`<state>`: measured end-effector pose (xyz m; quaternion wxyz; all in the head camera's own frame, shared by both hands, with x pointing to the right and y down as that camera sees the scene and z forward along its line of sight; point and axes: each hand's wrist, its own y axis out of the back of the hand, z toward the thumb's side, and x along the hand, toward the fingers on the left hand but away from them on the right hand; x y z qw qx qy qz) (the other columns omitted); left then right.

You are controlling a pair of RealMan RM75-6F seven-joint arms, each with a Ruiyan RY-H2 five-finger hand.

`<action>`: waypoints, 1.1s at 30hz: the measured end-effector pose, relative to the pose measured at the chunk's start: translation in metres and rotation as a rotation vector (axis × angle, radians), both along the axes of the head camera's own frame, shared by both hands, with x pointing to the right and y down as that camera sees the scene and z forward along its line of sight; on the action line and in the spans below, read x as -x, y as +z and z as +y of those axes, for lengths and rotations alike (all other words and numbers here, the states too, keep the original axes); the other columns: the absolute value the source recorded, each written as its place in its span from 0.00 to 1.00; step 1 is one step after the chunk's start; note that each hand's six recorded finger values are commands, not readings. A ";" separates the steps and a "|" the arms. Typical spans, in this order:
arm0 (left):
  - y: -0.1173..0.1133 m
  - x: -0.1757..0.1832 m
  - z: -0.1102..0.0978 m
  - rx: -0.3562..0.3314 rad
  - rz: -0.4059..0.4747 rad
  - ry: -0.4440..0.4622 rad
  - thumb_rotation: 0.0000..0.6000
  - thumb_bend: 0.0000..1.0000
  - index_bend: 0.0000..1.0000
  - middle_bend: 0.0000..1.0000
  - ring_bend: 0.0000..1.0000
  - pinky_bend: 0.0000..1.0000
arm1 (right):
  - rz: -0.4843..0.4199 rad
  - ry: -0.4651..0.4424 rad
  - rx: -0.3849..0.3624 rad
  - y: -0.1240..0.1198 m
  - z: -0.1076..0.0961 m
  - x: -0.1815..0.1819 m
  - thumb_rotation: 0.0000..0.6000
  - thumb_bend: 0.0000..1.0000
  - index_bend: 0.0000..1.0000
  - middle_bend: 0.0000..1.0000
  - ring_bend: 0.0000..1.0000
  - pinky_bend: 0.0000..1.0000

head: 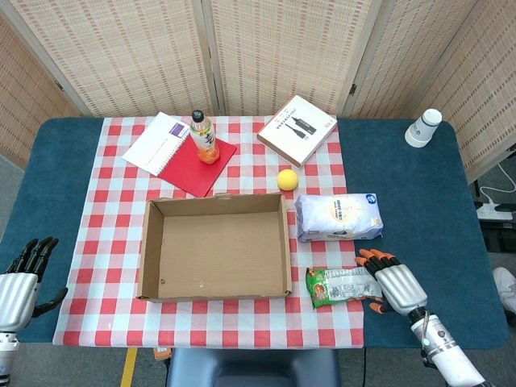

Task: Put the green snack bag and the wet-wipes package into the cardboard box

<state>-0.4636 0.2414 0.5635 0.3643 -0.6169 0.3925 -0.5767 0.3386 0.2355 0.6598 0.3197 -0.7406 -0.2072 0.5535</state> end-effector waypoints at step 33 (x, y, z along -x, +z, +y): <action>-0.002 0.006 -0.003 -0.009 0.017 -0.018 1.00 0.24 0.02 0.05 0.00 0.23 | -0.007 -0.035 0.008 0.036 -0.007 0.032 1.00 0.11 0.54 0.40 0.35 0.54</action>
